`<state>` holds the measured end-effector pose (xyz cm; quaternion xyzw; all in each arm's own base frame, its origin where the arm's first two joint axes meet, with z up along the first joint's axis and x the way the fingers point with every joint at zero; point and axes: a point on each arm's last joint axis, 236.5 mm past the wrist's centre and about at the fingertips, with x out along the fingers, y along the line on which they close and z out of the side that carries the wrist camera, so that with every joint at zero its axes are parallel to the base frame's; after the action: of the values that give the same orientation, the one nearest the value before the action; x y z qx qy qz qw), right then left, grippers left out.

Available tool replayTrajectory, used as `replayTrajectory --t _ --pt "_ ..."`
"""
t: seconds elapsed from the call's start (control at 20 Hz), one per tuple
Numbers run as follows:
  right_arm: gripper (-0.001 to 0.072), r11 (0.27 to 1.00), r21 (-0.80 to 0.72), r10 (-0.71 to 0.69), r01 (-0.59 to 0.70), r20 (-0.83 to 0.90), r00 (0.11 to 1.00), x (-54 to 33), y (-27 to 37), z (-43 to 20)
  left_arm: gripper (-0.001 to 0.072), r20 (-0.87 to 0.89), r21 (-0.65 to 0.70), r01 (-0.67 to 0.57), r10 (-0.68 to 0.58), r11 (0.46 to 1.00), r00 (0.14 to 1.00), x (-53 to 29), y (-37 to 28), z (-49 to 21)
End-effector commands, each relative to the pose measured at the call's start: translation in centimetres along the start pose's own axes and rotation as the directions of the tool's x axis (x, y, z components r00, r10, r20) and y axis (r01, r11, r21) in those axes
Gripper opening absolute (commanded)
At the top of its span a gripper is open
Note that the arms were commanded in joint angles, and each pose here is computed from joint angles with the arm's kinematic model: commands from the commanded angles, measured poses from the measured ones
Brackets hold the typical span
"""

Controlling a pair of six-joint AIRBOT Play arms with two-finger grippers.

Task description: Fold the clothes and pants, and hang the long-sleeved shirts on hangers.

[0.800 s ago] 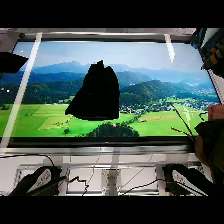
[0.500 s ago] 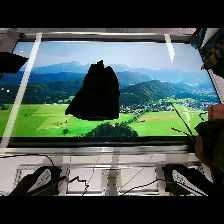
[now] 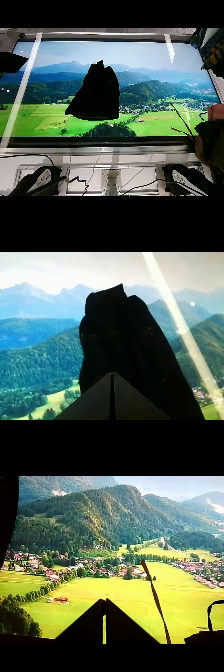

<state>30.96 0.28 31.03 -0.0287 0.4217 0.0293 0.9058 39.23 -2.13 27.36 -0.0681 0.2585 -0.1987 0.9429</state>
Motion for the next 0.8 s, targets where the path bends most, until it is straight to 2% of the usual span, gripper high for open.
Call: replayTrajectory --t 0.0,0.1,0.25,0.4,0.55,0.6,0.65,0.75 --pt "0.0044 0.999 -0.011 -0.033 0.034 0.084 0.996 -0.1 -0.8 2.0 0.0015 0.054 -0.016 -0.01 0.01 1.0 0.999 0.4 0.5 1.3" --pt "0.0043 0.999 -0.01 -0.041 0.043 0.184 0.982 -0.5 -1.0 4.3 0.0016 0.017 -0.036 0.005 -0.005 0.999 1.0 1.3 0.8 0.4" --pt "0.0042 0.999 -0.009 -0.045 0.048 0.237 0.971 -0.7 -1.0 5.6 0.0025 -0.155 -0.106 0.085 -0.101 0.991 0.983 3.6 0.7 -4.0" --pt "0.004 0.999 -0.009 -0.039 0.042 0.238 0.97 -0.7 -0.9 5.6 0.0024 -0.362 -0.267 0.17 -0.262 0.949 0.895 6.4 -0.6 -9.6" --pt "0.004 0.999 -0.01 -0.04 0.044 0.245 0.969 -0.8 -0.9 5.8 0.0013 -0.48 -0.341 0.255 -0.4 0.905 0.781 10.3 -3.5 -13.7" --pt "0.0041 0.999 -0.01 -0.04 0.043 0.245 0.969 -0.8 -0.9 5.8 0.0011 -0.505 -0.322 0.268 -0.404 0.908 0.763 12.0 -4.6 -14.7" --pt "0.004 0.999 -0.01 -0.039 0.043 0.245 0.969 -0.8 -0.9 5.8 0.0011 -0.512 -0.271 0.25 -0.359 0.93 0.78 14.2 -5.1 -15.1" --pt "0.004 0.999 -0.01 -0.04 0.043 0.245 0.969 -0.8 -0.9 5.8 0.0011 -0.462 -0.139 0.158 -0.205 0.978 0.863 18.3 -5.7 -14.2"
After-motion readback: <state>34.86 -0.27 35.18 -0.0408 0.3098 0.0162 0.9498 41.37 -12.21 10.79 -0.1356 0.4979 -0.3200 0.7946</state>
